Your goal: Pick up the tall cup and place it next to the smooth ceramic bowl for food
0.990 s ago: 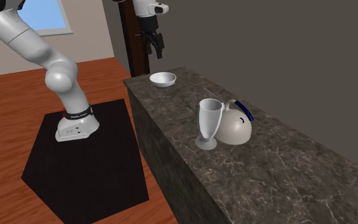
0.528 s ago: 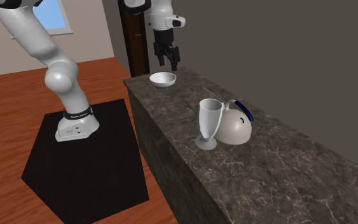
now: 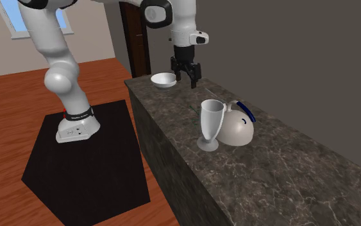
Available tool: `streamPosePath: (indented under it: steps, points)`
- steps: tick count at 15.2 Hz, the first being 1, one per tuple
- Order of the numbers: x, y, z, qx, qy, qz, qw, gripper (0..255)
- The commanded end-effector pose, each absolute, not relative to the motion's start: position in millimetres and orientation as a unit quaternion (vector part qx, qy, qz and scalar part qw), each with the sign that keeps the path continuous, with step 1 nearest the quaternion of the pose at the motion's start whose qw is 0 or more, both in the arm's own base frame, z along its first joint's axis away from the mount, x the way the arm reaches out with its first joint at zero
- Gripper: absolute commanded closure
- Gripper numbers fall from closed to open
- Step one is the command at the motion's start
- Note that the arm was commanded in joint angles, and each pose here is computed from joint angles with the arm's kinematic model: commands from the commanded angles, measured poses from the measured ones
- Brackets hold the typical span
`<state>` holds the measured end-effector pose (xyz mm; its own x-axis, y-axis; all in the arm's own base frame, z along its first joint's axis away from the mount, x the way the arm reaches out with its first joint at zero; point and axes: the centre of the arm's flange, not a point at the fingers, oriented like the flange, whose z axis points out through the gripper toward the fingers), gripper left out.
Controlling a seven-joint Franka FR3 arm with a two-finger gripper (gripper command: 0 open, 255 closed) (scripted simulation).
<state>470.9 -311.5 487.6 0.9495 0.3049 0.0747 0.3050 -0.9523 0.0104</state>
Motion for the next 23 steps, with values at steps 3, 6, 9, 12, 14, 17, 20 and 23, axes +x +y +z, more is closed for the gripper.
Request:
streamPosePath:
  steps: [3, 6, 9, 12, 14, 17, 20, 23]
  points:
    - [496.6, -354.0, 466.3, -0.986, -0.165, -0.034, 0.003, 0]
    - [514.7, -386.6, 450.5, -0.984, -0.173, -0.032, 0.005, 0]
    - [519.1, -393.0, 436.8, -0.984, -0.174, -0.031, 0.006, 0]
    - [520.0, -392.6, 421.0, -0.984, -0.174, -0.031, 0.006, 0]
    - [520.7, -392.4, 410.4, -0.984, -0.174, -0.031, 0.006, 0]
    - [520.8, -392.3, 407.4, -0.984, -0.174, -0.031, 0.006, 0]
    - [520.8, -392.3, 407.4, -0.984, -0.174, -0.031, 0.006, 0]
    - [520.8, -392.3, 407.4, -0.984, -0.174, -0.031, 0.006, 255]
